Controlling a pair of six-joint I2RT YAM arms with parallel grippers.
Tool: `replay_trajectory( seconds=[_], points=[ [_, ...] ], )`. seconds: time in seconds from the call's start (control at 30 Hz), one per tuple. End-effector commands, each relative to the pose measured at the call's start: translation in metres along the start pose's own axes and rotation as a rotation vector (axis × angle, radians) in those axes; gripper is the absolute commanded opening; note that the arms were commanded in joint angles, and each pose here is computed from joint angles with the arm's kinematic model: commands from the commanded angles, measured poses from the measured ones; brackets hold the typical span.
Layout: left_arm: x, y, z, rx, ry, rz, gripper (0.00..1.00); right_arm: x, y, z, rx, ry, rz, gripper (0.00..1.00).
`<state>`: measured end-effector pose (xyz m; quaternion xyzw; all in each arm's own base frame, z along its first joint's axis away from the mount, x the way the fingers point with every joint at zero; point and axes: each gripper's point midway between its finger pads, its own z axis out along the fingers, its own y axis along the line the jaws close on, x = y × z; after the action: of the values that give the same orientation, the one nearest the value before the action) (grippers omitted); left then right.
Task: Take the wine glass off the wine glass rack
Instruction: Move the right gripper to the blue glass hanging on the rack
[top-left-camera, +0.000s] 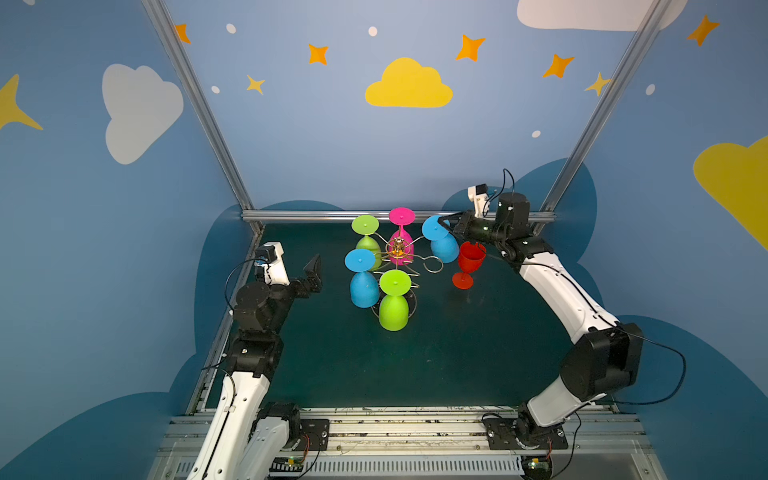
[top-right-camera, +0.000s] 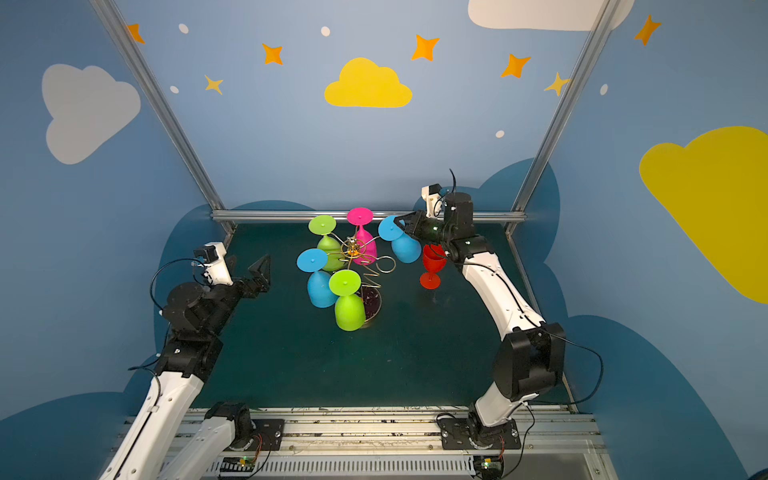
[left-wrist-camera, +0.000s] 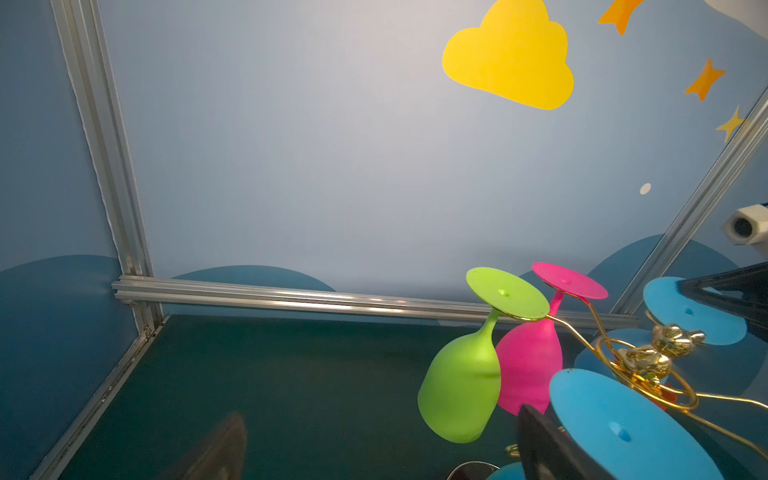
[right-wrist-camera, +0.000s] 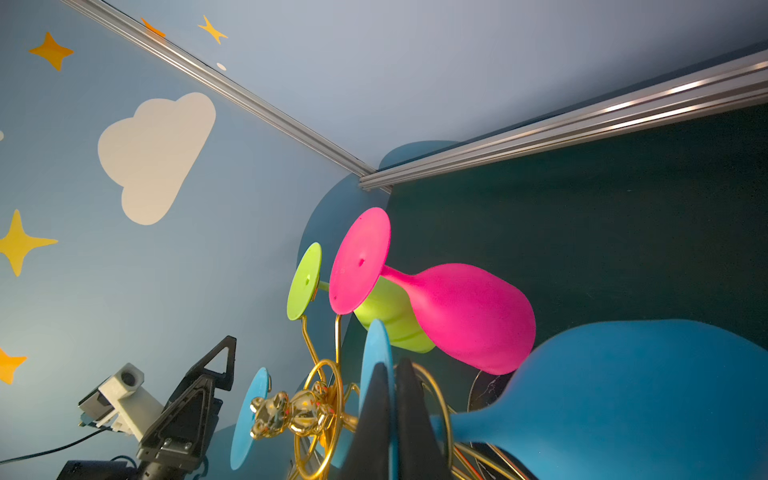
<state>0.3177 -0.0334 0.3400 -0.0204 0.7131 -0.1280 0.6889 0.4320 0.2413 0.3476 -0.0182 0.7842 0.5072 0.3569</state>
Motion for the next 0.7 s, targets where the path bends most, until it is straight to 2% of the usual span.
replay_trajectory(
  seconds=[0.0, 0.67],
  points=[
    [-0.002, 0.0, -0.002, 0.001, -0.011, -0.003, 0.99, -0.012, 0.033, -0.015, -0.092, -0.045, -0.032, 0.0],
    [-0.002, 0.0, -0.003, 0.004, -0.013, -0.004, 0.99, 0.017, 0.051, 0.001, -0.127, 0.026, -0.047, 0.0]
  ],
)
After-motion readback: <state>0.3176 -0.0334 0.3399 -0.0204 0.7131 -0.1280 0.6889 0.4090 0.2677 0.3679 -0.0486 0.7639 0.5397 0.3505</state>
